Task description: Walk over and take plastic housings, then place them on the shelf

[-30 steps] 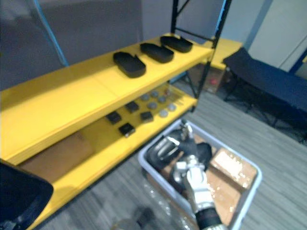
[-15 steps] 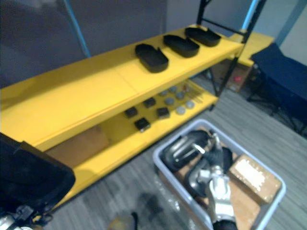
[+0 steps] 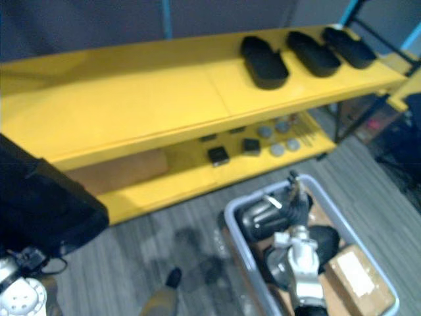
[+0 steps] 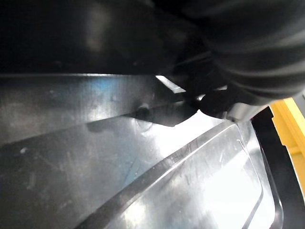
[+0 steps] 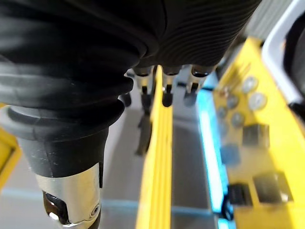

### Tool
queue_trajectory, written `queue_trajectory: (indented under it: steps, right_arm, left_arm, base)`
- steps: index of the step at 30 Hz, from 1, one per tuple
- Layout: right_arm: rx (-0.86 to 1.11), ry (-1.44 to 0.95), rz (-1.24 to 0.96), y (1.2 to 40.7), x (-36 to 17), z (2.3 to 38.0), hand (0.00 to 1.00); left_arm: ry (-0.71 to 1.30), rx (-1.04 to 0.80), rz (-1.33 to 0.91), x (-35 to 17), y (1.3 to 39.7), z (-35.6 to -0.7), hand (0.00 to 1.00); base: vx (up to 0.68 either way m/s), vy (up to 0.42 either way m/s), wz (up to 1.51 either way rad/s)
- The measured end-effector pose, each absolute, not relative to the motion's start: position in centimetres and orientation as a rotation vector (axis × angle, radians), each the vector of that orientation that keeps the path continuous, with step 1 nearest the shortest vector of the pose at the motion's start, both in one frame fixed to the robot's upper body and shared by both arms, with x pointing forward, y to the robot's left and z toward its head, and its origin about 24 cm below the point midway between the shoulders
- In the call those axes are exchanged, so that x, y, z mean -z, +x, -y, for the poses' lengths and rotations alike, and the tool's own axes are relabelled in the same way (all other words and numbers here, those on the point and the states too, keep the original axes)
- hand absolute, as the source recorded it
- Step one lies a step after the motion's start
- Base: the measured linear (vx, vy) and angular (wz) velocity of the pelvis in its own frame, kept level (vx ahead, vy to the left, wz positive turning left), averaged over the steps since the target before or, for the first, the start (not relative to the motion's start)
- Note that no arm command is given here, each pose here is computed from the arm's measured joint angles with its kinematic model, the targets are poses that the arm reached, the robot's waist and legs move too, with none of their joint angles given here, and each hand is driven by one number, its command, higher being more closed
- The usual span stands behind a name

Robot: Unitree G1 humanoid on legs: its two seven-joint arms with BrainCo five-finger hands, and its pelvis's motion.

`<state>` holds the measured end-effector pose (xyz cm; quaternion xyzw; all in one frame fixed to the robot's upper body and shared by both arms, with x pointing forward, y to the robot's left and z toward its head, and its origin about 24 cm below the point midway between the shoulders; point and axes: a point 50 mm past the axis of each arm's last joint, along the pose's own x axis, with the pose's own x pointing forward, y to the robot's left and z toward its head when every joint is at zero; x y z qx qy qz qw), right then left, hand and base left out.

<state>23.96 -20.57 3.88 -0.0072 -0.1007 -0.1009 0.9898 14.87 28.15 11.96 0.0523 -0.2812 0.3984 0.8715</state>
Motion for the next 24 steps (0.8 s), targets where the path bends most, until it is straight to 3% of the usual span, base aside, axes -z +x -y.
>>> queue_trajectory:
  steps: [9, 16, 24]
  right_arm:
    - [0.247, -0.083, 0.208, 23.2, -4.2, 23.0, 0.0]
    - [0.31, -0.028, 0.218, 22.0, -3.8, 22.3, 0.0]
    - [0.324, -0.053, 0.299, 21.7, -5.5, 22.9, 0.0]
  left_arm:
    - [0.117, -0.751, 0.503, -10.7, 14.3, -27.0, 1.0]
    - [0.226, -0.768, 0.551, -12.2, 13.1, -27.7, 1.0]
    - [0.159, -0.68, 0.593, -12.7, 15.5, -26.0, 1.0]
  base:
    - [-0.05, -0.042, -0.03]
    - [0.01, 0.093, 0.05]
    - [0.0, 0.116, 0.36]
